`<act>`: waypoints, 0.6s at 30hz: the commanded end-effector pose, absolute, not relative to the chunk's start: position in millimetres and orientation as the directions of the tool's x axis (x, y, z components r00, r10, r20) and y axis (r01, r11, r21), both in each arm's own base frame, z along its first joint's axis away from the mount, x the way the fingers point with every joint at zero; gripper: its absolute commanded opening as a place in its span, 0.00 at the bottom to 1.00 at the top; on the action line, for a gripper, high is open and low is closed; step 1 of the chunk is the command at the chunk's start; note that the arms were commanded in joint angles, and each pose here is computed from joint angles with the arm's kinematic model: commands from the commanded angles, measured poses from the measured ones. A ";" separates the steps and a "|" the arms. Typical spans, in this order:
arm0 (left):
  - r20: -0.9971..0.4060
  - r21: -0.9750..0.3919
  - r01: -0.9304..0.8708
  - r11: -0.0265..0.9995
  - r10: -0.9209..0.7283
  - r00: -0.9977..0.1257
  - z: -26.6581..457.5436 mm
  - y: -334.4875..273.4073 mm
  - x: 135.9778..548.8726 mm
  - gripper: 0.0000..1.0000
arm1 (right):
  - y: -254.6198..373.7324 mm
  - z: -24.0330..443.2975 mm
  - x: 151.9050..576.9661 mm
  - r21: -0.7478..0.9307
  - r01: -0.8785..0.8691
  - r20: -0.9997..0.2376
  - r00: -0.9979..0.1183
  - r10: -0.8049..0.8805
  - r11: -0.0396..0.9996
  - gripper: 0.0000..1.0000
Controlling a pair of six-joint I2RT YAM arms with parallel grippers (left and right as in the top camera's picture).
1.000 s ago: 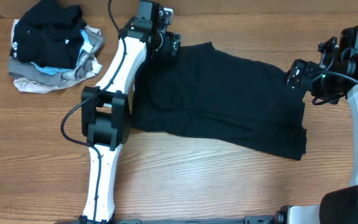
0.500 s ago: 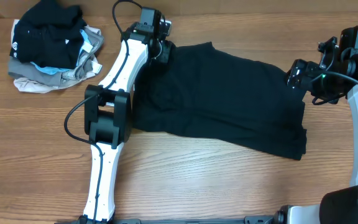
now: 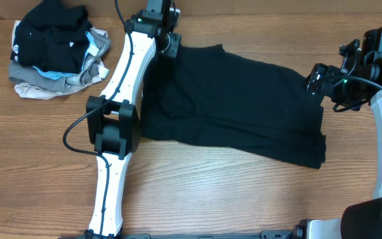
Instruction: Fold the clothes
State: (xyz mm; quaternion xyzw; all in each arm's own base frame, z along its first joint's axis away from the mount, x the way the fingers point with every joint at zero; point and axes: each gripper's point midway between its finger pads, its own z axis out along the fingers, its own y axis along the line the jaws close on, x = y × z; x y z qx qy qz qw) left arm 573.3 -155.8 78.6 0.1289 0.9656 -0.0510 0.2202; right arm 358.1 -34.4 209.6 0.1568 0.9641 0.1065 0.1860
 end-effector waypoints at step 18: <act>0.085 -0.074 0.252 0.965 0.258 -0.962 79.6 -151.1 430.9 0.06 | -34.6 211.0 359.7 0.258 0.252 -0.341 -0.880 0.332 0.933 0.93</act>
